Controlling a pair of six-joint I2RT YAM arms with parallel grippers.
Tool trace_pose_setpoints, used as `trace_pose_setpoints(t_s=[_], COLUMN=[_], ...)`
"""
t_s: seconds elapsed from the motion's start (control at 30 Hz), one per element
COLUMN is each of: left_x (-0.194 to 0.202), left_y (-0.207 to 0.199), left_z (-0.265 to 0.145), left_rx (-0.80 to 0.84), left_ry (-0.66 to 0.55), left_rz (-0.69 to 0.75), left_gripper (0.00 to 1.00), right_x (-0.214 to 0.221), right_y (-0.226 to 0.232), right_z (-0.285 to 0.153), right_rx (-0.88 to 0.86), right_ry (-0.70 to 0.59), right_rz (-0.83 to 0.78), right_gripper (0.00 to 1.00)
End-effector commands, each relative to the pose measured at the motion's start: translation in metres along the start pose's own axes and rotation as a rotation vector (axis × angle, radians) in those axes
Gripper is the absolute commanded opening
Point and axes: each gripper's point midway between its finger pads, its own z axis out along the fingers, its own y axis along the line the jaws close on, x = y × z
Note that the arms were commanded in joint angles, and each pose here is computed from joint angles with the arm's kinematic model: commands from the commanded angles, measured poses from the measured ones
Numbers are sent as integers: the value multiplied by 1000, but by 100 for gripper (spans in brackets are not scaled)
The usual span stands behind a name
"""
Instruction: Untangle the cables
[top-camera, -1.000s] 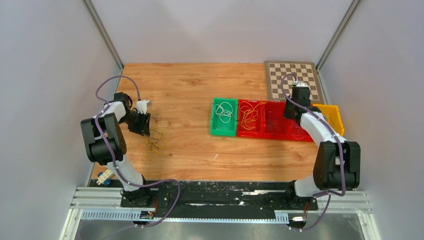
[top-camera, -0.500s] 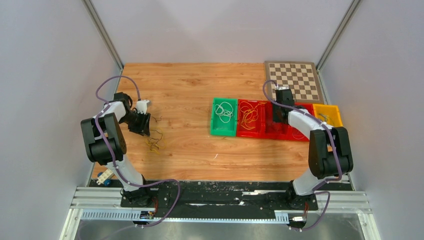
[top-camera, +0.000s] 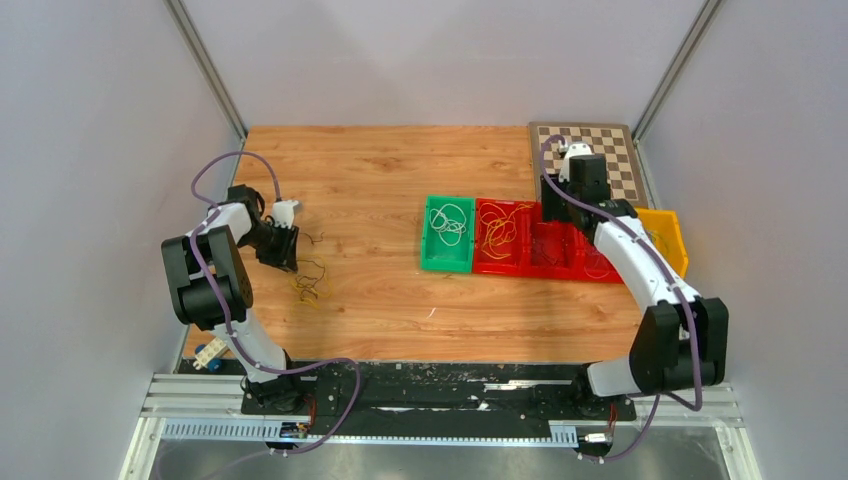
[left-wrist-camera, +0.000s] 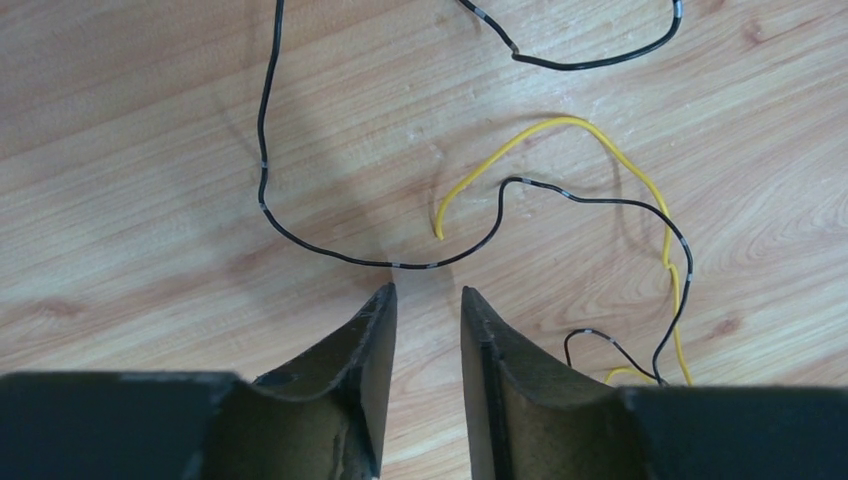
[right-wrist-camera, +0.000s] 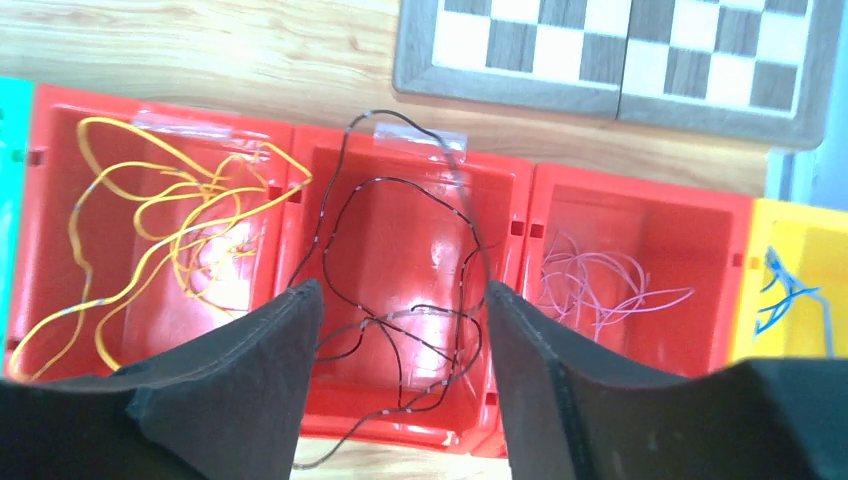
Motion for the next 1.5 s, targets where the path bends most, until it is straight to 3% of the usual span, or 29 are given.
trace_pose_setpoints(t_s=[0.0, 0.23, 0.47, 0.73, 0.8, 0.9, 0.97, 1.03, 1.13, 1.37, 1.43, 1.47], left_x=[1, 9, 15, 3, -1, -19, -26, -22, -5, 15, 16, 20], left_y=[-8, -44, -109, -196, -201, -188, -170, -148, -135, -138, -135, -132], left_z=[-2, -8, -21, -60, -68, -84, -95, -96, -93, -67, -50, -42], left_rx=[47, 181, 358, 553, 554, 538, 527, 449, 362, 294, 261, 247], left_ry=[-19, -24, -40, -233, -255, -305, -322, -291, -257, -206, -168, -126], left_rz=[23, 59, 210, 461, 462, 341, 270, 306, 440, 637, 657, 658], left_gripper=[34, 17, 0, 0, 9, 49, 63, 80, 96, 100, 97, 89], right_x=[-17, -5, -31, -25, -23, -18, -16, -15, -15, -19, -22, -23], right_y=[7, 30, 101, 178, 191, 210, 221, 228, 234, 248, 251, 253], right_z=[-33, -49, -99, -124, -128, -132, -133, -132, -131, -126, -125, -126], right_rx=[-83, -256, -682, -910, -943, -1000, -1027, -1047, -1070, -1099, -1102, -1104], right_ry=[-46, -10, -133, -211, -216, -217, -205, -193, -187, -200, -218, -224], right_rz=[-80, -167, -238, -371, -396, -436, -453, -452, -447, -423, -429, -432], right_gripper=[68, 88, 93, 92, 92, 92, 92, 91, 91, 94, 94, 94])
